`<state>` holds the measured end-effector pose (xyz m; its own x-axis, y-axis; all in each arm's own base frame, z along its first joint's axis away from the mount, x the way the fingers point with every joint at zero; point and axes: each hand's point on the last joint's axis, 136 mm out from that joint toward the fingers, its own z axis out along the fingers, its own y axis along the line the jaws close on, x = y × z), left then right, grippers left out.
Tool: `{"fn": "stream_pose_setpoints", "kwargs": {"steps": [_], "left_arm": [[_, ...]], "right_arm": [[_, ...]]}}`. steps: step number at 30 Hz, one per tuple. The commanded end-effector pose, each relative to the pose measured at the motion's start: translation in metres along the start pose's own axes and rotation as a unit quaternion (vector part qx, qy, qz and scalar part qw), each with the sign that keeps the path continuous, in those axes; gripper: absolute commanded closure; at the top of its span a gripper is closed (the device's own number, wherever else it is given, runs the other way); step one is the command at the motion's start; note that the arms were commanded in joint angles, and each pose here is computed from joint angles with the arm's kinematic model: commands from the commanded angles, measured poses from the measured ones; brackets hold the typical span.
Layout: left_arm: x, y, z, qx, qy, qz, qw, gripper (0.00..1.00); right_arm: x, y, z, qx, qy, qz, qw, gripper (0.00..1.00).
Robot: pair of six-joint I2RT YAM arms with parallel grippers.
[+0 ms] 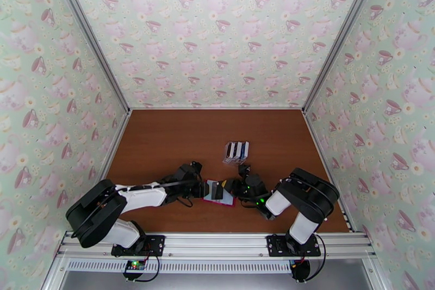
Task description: Put the credit cards into the card holder
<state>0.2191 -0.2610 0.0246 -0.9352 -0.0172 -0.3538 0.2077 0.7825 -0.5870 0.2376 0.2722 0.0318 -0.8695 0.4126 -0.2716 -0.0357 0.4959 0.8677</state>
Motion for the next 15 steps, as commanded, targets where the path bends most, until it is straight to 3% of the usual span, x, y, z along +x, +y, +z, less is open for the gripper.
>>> {"fn": "stream_pose_setpoints", "kwargs": {"steps": [1, 11, 15], "left_arm": [[0.041, 0.029, 0.005, -0.047, 0.063, -0.028, 0.997, 0.62], [0.045, 0.028, 0.006, -0.046, 0.063, -0.035, 0.996, 0.62], [0.045, 0.029, 0.006, -0.048, 0.063, -0.036, 0.996, 0.62]], "right_arm": [[-0.003, -0.012, -0.001, 0.031, -0.016, 0.003, 0.999, 1.0], [0.004, 0.0, 0.003, 0.044, 0.003, -0.033, 0.998, 0.99], [0.001, 0.004, -0.003, 0.062, 0.002, -0.051, 0.997, 0.79]]}}
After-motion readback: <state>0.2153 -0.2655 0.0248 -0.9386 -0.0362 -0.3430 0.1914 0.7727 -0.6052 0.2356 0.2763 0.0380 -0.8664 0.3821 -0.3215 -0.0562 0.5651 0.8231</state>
